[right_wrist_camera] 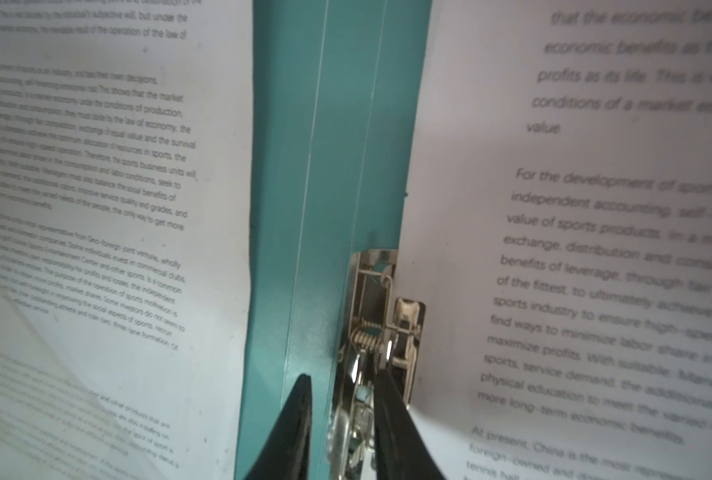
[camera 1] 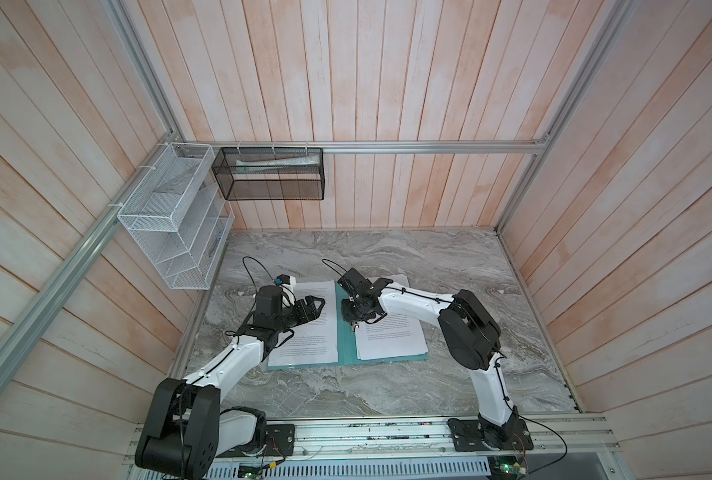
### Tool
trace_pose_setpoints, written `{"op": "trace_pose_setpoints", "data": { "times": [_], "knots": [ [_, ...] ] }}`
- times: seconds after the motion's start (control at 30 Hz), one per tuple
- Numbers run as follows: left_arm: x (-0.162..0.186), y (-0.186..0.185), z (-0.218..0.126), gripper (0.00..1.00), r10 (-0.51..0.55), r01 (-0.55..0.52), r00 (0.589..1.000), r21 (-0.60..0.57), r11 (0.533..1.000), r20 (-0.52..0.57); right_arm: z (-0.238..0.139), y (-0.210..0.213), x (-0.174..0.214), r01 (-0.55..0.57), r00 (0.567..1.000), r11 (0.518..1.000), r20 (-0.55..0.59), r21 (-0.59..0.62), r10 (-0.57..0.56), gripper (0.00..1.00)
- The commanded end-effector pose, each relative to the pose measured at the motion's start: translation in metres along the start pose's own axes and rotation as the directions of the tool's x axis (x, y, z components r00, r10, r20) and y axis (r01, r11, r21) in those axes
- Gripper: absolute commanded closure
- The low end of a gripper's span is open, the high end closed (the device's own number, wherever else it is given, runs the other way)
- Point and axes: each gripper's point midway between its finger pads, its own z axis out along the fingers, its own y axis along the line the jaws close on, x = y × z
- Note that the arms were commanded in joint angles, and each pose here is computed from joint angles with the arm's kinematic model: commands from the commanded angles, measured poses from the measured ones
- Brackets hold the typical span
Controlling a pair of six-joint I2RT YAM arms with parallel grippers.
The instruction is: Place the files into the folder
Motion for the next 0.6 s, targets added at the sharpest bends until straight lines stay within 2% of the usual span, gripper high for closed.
{"op": "trace_pose_setpoints", "data": {
  "times": [0.0, 0.23, 0.43, 0.57],
  "knots": [
    [0.002, 0.0, -0.003, 0.17, 0.009, -0.009, 1.0, 0.005, 1.0, 0.005, 0.008, -0.011, 0.0, 0.017, 1.0, 0.998, -0.001, 0.068, -0.017, 0.76],
    [0.001, 0.0, -0.005, 0.17, 0.01, -0.01, 1.0, -0.003, 1.0, 0.01, 0.02, -0.015, 0.005, 0.028, 0.999, 0.996, -0.023, 0.087, -0.026, 0.84],
    [0.001, 0.002, -0.003, 0.17, 0.013, -0.013, 1.0, -0.008, 1.0, 0.005, 0.026, -0.038, 0.013, 0.026, 0.999, 0.986, -0.047, 0.165, -0.018, 0.84],
    [0.0, 0.004, 0.0, 0.17, 0.01, -0.01, 1.0, -0.013, 1.0, 0.004, 0.026, -0.056, 0.021, -0.027, 0.998, 0.985, -0.049, 0.168, 0.036, 0.84]
  ]
}}
